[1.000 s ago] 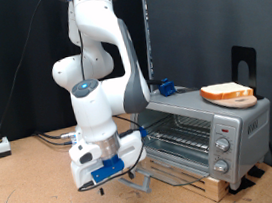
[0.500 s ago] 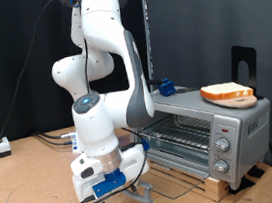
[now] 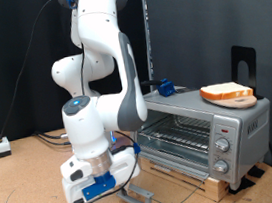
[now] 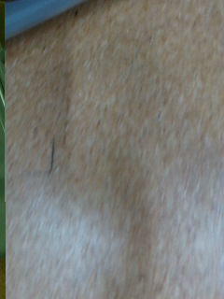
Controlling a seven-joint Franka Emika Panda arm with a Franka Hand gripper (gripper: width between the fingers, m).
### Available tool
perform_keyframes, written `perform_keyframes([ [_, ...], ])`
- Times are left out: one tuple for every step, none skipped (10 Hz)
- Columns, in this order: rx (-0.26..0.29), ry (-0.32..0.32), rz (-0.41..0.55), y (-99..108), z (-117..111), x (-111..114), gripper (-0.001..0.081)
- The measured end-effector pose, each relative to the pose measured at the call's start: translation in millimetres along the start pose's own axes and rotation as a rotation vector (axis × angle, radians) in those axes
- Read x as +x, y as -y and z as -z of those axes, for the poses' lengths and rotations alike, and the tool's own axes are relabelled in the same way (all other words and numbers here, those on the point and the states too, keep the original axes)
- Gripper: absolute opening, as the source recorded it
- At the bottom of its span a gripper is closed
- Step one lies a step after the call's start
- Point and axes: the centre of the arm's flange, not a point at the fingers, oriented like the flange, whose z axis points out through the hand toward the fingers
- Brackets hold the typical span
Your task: Make a piece of toast with the oven
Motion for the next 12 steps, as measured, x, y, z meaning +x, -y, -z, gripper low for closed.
perform_keyframes([
  [-0.003, 0.002, 0.010, -10, 5, 5, 0.0809],
  [-0.010, 0.019, 0.018, -20, 13, 7, 0.0809],
  [-0.016, 0.038, 0.028, -29, 22, 9, 0.0809],
  [-0.009, 0.051, 0.034, -35, 31, 8, 0.0809],
  [-0.009, 0.053, 0.035, -33, 30, 7, 0.0809],
  [0.006, 0.084, 0.043, -30, 30, 3, 0.0809],
  [0.053, 0.149, 0.065, -25, 36, -3, 0.0809],
  [0.118, 0.214, 0.111, -20, 46, -10, 0.0809],
  [0.172, 0.268, 0.159, -17, 58, -16, 0.0809],
  [0.213, 0.322, 0.184, -14, 70, -23, 0.0809],
  [0.248, 0.372, 0.198, -11, 82, -29, 0.0809],
  [0.282, 0.405, 0.210, -8, 95, -34, 0.0809],
])
